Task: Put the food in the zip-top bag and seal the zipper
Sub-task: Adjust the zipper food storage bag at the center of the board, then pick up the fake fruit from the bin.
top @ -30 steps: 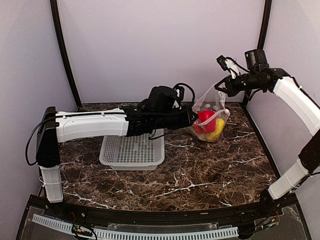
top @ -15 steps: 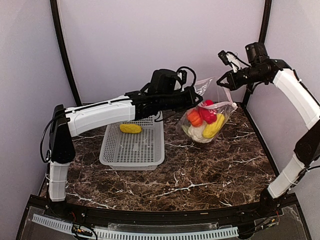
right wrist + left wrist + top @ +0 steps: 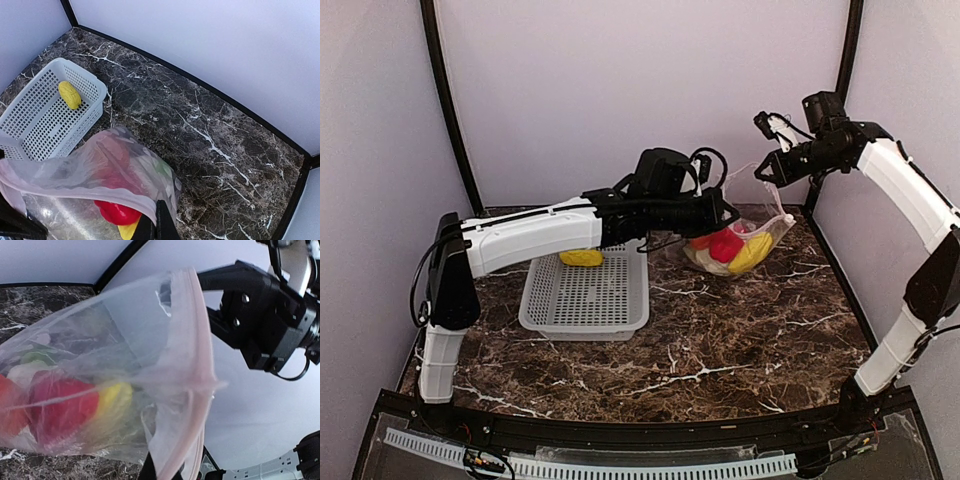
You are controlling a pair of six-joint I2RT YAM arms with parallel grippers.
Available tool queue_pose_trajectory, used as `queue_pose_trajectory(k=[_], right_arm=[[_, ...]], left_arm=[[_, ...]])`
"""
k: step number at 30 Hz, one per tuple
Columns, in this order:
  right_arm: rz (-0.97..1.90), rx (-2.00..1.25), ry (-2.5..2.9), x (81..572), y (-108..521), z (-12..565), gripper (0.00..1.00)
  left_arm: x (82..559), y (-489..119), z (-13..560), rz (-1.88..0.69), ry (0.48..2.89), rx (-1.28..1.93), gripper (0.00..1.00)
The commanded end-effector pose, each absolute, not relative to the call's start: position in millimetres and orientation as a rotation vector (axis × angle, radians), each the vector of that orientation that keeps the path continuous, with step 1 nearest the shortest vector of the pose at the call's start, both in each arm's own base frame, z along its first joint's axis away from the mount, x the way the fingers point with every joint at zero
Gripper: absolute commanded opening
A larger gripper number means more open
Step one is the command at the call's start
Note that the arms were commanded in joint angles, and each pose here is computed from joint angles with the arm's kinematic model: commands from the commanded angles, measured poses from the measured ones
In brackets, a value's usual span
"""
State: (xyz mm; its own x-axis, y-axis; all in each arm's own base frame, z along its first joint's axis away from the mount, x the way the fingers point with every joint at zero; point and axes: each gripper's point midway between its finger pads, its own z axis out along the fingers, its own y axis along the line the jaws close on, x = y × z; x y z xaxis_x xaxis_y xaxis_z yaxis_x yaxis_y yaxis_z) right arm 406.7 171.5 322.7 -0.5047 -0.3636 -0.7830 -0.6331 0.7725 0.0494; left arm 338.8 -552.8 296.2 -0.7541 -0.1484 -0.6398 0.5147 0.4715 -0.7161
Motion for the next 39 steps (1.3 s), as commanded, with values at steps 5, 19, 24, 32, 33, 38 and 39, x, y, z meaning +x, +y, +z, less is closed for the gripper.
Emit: queue_pose_trajectory(k=[5,19,24,32,33,38,39], right_arm=[[0.328,-0.68,2.038,423,162,371,0.0],[0.254,-0.598,1.97,449,142,398,0.0],[0.541,-0.758,1.957,406,186,364,0.0],[0.756,-0.947,1.92,341,218,307,0.0],[0.759,-0.949,1.91,338,218,304,0.0],[0.793,-0.955,1.882,331,220,298,0.0],[0.801,-0.957,1.883,330,221,296,0.0]], left_arm=[[350,-534,312,-1.311,2.016,0.39,0.44],[361,-345,207,-0.894,2.236,0.252,0.64],[371,-287,188,-0.553,2.285,0.201,0.71],[382,-278,187,-0.269,2.216,0.64,0.81],[383,-281,185,-0.273,2.205,0.718,0.81],[383,-286,166,-0.175,2.178,1.084,0.8],[389,-286,163,-0.162,2.179,1.104,0.79]])
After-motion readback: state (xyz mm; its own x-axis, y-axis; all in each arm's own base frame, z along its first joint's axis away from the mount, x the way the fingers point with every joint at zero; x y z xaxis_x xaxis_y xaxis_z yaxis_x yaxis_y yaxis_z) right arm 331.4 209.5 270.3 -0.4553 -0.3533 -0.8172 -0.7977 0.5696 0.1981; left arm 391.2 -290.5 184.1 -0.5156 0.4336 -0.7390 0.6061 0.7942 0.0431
